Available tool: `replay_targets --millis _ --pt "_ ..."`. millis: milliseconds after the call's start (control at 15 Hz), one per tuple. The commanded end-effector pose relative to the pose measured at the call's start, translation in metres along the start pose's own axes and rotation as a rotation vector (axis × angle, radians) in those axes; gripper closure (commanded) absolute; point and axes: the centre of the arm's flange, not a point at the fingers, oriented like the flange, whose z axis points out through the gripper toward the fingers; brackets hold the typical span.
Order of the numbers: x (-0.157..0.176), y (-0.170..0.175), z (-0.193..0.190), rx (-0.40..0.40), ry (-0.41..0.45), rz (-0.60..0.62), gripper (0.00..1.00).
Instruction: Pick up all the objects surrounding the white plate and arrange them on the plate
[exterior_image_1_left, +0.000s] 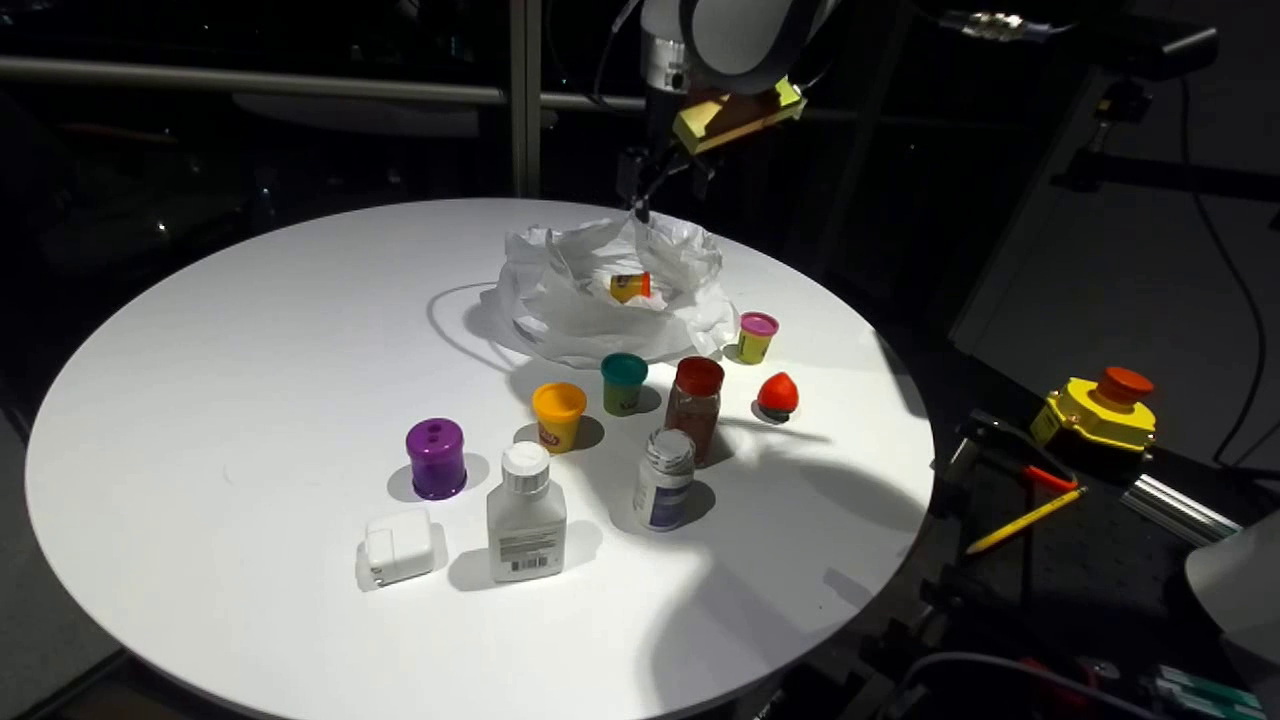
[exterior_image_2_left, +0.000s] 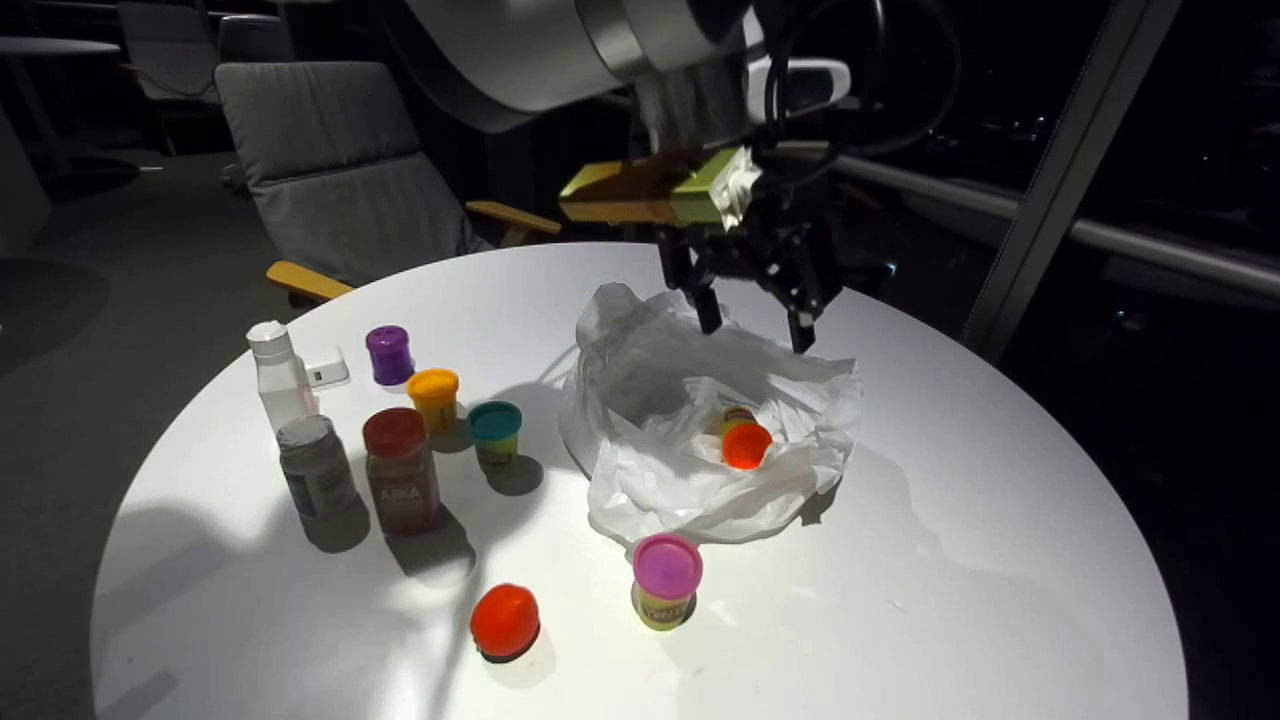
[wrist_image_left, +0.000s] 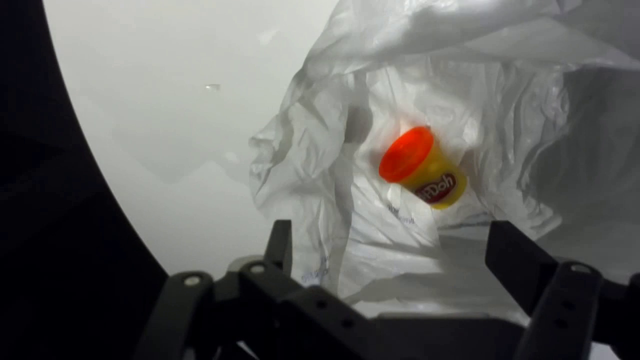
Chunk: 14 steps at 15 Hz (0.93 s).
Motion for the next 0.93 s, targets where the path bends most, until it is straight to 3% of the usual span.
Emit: replay_targets --millis 0,200,400,600,867 --pt "-0.032 0.013 -0.058 0.02 0.041 0.063 0.0" --pt "-0.058 0.013 -0.061 0.079 0.015 0.102 0.0" --pt "-0.09 0.013 -0.043 0.113 -0.063 0.105 0.0" --pt "-0.111 0.016 -0.007 0.11 -0.128 0.084 0.0" --pt "-0.122 0.032 0.039 0.118 -0.151 0.037 0.0"
